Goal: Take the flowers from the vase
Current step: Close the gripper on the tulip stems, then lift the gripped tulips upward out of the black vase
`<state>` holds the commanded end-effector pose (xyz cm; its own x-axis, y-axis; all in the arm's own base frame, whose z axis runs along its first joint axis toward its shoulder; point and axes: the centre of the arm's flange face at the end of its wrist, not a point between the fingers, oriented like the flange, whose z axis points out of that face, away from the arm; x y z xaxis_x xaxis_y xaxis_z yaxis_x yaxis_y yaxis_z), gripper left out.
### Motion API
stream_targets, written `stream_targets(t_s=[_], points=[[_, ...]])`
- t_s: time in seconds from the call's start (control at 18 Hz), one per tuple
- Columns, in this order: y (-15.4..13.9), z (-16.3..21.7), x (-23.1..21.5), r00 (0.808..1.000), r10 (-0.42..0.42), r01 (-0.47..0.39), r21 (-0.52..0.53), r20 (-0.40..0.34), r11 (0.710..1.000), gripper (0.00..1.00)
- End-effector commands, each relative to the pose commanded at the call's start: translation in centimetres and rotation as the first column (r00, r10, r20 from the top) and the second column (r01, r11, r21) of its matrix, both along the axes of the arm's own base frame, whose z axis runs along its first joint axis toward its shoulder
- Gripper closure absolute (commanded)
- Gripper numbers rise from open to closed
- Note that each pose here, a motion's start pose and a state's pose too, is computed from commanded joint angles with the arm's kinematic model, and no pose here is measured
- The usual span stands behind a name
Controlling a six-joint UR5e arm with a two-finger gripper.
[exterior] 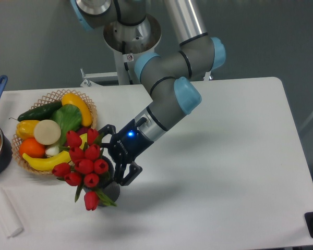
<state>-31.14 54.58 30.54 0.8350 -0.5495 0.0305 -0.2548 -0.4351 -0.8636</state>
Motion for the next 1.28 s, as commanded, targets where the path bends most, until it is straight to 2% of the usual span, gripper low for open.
stream_targets(t_s=[0.22, 0.39, 0.56, 0.67, 0.89, 1.28], points=[[0.1, 0.3, 0.2, 1.0, -0.005, 0.005, 0.005, -0.006, 1.0, 0.27], [0.1, 0.5, 0.3, 1.0, -0.005, 0.005, 0.008, -0.009, 1.0, 0.39], [0.1, 0.5, 0.2, 1.0, -0.003, 0.003, 0.008, -0.009, 1.0, 0.46], [0.0, 0.7, 0.2, 1.0, -0.002, 0.002, 0.009, -0.011, 1.0, 0.57], [0.0, 0.7, 0.2, 1.0, 0.002, -0.002, 0.007, -0.007, 1.0, 0.65], [-0.4, 1.8, -0.3, 0.999, 0.033, -0.033, 0.001, 0.01, 0.999, 0.64]])
